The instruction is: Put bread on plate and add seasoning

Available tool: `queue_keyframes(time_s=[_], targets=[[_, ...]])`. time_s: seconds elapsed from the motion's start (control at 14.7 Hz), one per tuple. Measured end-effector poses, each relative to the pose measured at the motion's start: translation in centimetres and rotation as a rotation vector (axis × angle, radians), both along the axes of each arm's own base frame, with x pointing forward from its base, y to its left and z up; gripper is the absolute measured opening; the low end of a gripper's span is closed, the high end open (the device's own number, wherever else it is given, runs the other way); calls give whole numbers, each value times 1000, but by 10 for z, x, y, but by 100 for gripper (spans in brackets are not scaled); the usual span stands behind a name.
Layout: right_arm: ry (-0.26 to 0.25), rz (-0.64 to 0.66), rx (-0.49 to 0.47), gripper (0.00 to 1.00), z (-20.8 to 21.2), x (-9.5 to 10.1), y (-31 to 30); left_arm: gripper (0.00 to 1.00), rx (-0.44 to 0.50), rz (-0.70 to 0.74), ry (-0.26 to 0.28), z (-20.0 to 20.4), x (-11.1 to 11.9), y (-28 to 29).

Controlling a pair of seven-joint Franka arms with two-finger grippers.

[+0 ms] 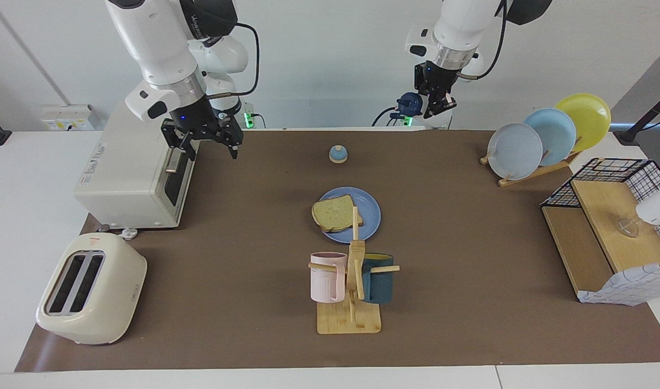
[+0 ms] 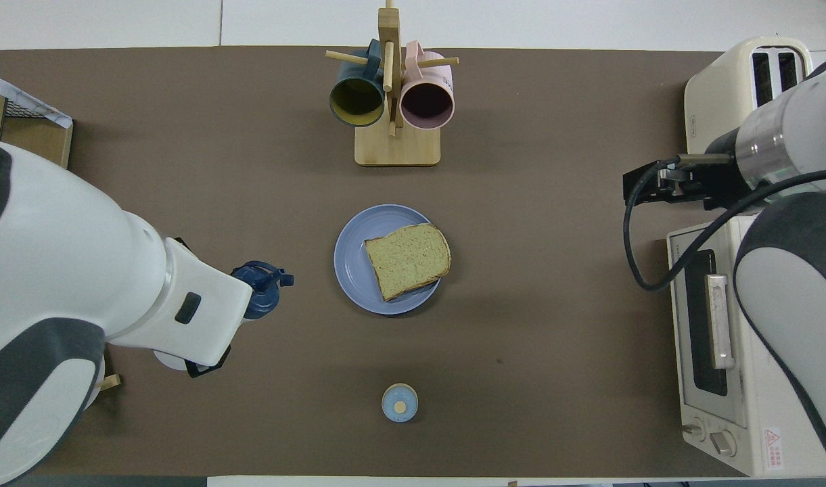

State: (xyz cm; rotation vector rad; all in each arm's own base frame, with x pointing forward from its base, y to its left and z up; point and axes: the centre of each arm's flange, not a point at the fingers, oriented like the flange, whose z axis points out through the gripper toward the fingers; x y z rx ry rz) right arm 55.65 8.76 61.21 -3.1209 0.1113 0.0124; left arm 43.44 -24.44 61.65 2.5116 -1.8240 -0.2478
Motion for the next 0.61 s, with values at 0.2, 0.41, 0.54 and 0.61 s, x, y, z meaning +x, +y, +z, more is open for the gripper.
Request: queue_keyframes(time_s=[0.2, 0.41, 0.54, 0.61], targets=[[41, 8, -29, 100, 4, -3, -45, 33, 87, -22, -25, -21, 9, -19], [56, 5, -32, 100, 4, -7, -68, 33, 174, -39, -57, -38, 15, -40], [73, 19, -35, 100, 0, -12, -61, 33, 231, -60, -69, -52, 16, -55], [77, 23, -37, 100, -2, -14, -59, 33, 260, -57, -75, -61, 18, -66]])
